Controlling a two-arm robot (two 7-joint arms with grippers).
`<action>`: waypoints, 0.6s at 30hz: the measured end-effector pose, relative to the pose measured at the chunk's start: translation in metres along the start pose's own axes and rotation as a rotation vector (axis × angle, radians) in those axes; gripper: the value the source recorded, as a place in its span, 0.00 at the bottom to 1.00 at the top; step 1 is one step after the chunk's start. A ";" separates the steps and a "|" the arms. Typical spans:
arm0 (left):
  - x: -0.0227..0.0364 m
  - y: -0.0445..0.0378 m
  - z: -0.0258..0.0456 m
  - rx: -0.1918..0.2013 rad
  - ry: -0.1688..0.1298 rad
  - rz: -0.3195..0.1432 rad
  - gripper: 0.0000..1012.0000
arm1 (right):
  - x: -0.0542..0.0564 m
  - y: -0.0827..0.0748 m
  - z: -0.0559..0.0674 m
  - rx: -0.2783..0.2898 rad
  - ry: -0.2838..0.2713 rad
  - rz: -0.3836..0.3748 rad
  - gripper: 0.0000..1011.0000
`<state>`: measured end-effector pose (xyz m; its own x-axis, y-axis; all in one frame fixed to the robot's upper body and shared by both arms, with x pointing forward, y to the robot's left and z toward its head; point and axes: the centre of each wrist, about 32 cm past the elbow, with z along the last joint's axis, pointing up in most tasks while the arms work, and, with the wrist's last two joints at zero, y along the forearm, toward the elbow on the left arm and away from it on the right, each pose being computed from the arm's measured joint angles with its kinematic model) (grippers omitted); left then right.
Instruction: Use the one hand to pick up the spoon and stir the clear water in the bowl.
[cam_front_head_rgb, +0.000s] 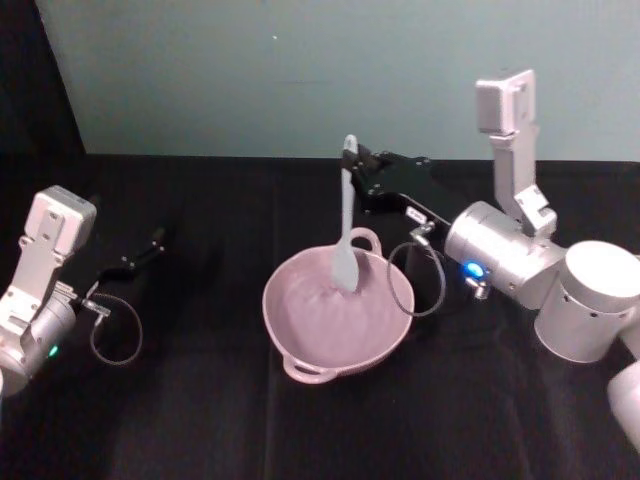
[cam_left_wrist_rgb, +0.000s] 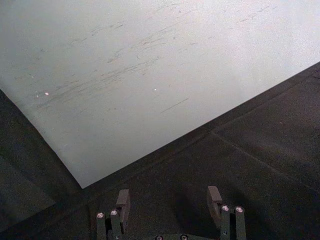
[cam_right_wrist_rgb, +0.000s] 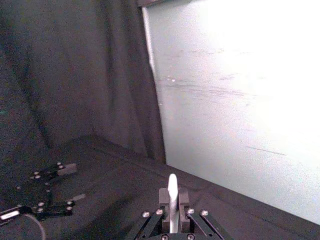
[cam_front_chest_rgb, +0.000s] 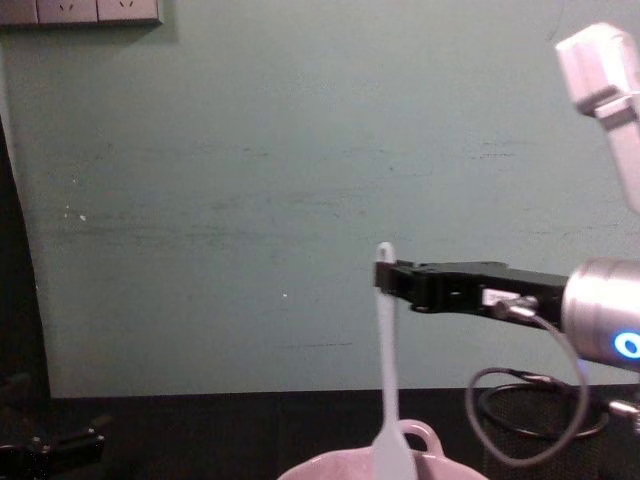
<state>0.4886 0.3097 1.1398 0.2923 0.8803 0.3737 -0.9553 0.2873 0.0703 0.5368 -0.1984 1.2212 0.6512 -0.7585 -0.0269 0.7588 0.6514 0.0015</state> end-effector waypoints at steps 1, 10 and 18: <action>0.0000 0.0000 0.0000 0.000 0.000 0.000 1.00 | 0.001 -0.002 0.000 0.001 -0.001 -0.006 0.11; 0.0000 0.0000 0.0000 0.000 0.000 0.000 1.00 | -0.004 -0.026 0.005 -0.032 -0.038 -0.009 0.11; 0.0000 0.0000 0.0000 0.000 0.000 0.000 1.00 | -0.026 -0.028 0.009 -0.056 -0.074 0.064 0.11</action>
<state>0.4886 0.3097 1.1398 0.2923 0.8803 0.3738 -0.9552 0.2874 0.0702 0.4985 -0.1972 1.2311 0.6994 -0.7133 0.0457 0.7147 0.6972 -0.0554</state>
